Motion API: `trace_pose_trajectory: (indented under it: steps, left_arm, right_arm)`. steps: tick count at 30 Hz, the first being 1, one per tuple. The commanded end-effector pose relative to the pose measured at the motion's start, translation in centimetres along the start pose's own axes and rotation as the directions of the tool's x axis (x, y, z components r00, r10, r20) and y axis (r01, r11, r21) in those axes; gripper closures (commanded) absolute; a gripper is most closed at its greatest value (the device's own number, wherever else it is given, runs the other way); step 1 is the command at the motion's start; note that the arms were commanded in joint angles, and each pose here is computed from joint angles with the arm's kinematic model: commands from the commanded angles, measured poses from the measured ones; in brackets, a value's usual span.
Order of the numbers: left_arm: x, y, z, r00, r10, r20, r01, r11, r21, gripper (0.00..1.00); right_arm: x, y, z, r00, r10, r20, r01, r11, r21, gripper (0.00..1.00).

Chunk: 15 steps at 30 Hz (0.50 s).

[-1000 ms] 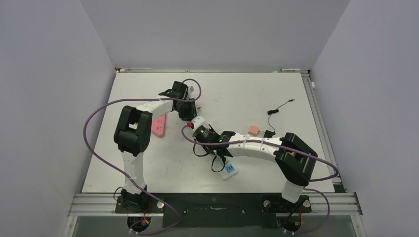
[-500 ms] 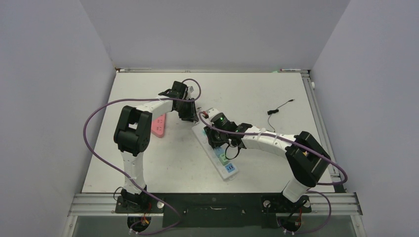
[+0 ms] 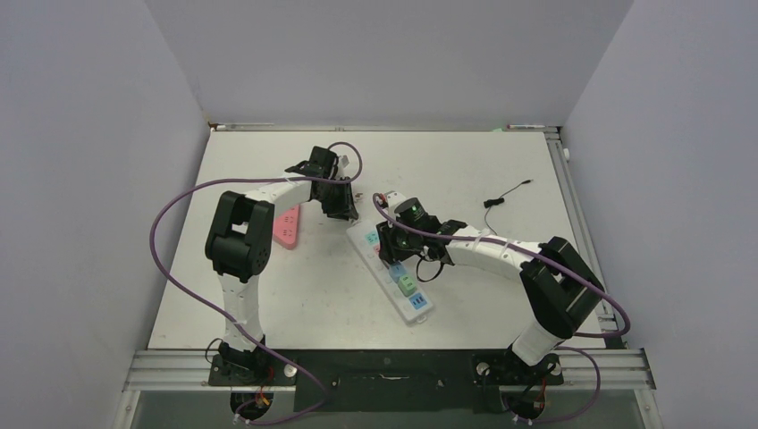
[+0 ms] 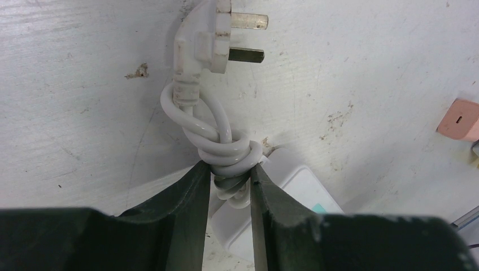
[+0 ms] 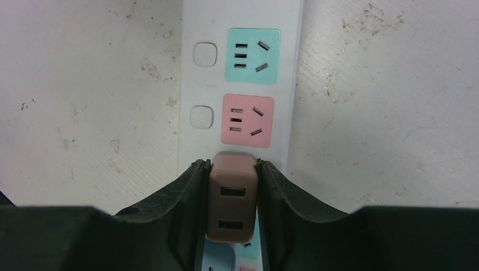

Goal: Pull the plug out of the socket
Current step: Remove the plug from the socket.

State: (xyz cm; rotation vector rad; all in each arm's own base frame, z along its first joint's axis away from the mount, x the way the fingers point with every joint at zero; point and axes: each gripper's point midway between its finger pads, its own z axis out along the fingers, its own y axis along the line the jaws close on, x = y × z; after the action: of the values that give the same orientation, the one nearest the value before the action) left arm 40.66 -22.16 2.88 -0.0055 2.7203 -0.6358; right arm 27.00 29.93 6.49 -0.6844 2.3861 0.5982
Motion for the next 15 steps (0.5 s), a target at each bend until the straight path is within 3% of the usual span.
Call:
trace_pose_trajectory:
  steps: [1, 15]
  left_arm:
    - [-0.9, 2.7, 0.3, 1.000, 0.016, 0.025, -0.014, 0.996, -0.093, 1.00]
    - [-0.9, 3.1, 0.4, 1.000, 0.011, 0.024, -0.009, 0.995, -0.099, 1.00]
  right_arm:
    - [1.0, -0.7, -0.5, 1.000, 0.003, -0.017, -0.003, 0.999, 0.047, 0.95]
    - [0.4, -0.6, -2.1, 0.973, -0.231, 0.008, 0.209, 0.896, 0.391, 0.95]
